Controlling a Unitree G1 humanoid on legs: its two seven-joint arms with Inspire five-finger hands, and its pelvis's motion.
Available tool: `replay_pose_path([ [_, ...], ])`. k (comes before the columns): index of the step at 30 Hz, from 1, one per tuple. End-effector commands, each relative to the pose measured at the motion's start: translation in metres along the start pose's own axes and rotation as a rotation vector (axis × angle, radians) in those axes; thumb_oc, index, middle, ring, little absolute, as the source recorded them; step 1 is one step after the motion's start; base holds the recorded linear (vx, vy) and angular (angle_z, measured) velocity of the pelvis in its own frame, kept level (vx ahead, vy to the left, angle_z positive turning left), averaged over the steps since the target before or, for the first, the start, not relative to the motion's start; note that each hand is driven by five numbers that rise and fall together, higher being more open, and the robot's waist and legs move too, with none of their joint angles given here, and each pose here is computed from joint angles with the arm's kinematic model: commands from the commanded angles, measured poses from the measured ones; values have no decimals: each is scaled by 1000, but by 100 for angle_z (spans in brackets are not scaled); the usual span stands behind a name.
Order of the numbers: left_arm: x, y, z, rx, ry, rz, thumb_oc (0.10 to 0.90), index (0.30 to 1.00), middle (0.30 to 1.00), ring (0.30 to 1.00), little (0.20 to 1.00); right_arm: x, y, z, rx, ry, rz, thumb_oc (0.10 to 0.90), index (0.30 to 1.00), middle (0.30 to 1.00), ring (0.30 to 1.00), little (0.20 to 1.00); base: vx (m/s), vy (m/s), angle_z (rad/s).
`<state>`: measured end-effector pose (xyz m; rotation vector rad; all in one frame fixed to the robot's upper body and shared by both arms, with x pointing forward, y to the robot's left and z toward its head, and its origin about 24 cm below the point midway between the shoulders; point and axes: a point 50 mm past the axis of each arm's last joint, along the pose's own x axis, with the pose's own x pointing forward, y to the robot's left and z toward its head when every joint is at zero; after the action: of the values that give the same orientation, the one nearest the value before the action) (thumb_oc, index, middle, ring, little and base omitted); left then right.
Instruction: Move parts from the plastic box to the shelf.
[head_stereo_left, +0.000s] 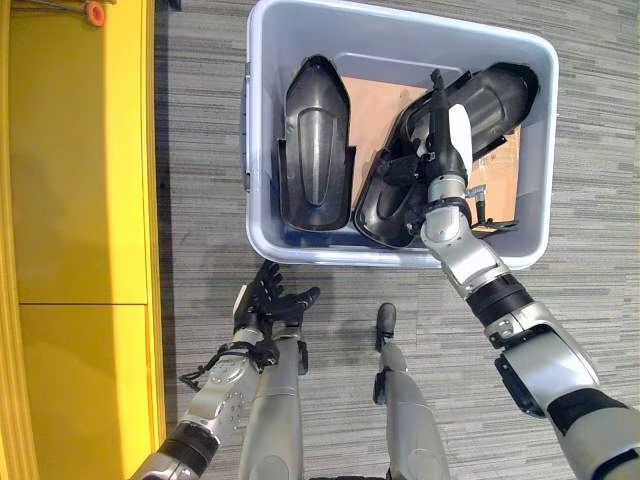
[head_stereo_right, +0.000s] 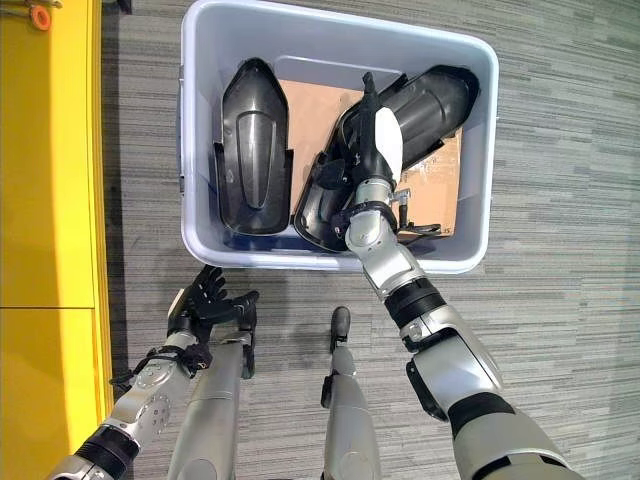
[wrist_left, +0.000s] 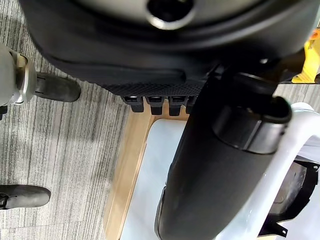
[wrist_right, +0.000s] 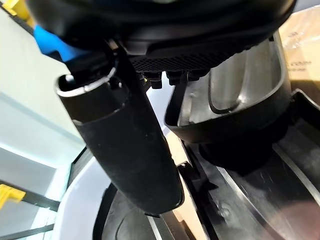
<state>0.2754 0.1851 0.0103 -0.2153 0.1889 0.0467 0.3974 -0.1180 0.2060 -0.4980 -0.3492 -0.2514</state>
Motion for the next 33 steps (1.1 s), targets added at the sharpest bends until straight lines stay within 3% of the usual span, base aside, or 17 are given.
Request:
replay_pose_path([
  [1, -2, -17, 14, -22, -94, -62, 900, 1000, 1000, 1000, 1000, 27, -44, 52, 89, -170, -221, 900, 1000, 1000, 1000, 1000, 0, 0, 0],
  [16, -3, -23, 17, -18, -108, -74, 900, 1000, 1000, 1000, 1000, 37, -55, 36, -32, -68, -319, 900, 1000, 1000, 1000, 1000, 2, 3, 2],
  [33, -4, -26, 15, -39, -107, -71, 900, 1000, 1000, 1000, 1000, 39, -46, 22, -60, 18, -289, 900, 1000, 1000, 1000, 1000, 0, 0, 0],
])
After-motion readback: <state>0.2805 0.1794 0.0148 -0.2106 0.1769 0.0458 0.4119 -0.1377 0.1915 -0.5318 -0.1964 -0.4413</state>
